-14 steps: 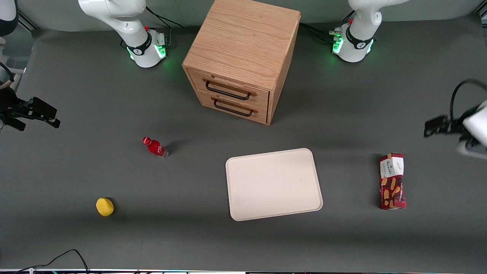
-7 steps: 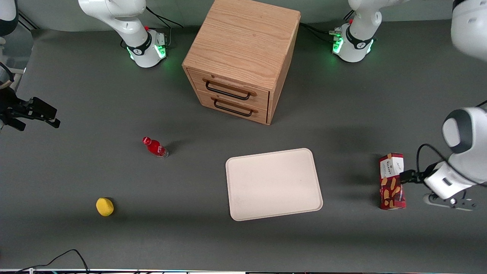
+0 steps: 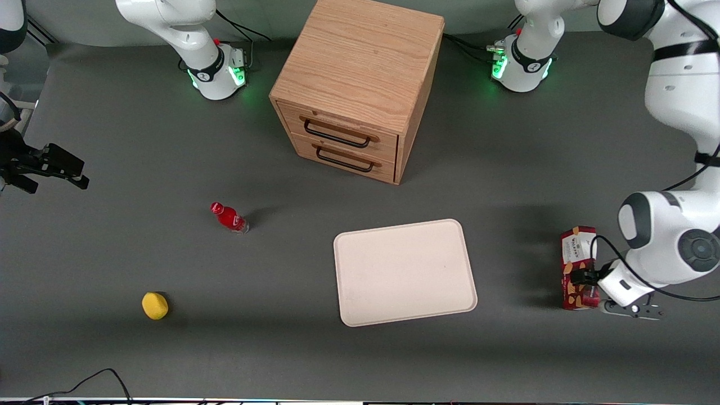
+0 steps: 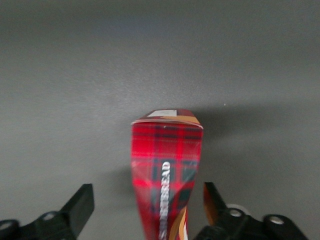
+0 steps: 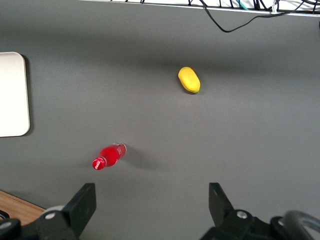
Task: Place red cookie box on tray
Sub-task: 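Close the left gripper on the cookie box, then lift the box and carry it with the left gripper toward the tray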
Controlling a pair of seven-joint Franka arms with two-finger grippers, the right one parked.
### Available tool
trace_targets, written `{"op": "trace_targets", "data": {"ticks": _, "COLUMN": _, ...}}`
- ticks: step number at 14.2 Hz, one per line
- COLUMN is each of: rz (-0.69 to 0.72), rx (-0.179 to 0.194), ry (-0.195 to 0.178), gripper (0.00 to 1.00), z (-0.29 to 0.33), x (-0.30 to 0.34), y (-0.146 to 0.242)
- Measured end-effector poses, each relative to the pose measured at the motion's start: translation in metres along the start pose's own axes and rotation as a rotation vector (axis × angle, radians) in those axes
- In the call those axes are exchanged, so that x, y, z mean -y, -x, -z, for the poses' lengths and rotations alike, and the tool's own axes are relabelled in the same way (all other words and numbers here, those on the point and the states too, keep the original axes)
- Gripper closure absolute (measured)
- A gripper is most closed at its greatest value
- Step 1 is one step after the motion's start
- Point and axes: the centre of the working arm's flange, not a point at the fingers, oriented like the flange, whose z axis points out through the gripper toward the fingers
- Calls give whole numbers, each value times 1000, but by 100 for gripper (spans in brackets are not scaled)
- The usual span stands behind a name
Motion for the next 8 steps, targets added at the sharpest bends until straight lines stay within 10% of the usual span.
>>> {"op": "trace_targets", "data": {"ticks": 8, "rz": -4, "rx": 64, "ry": -20, "gripper": 85, "z": 18, "x": -6, "y": 0}}
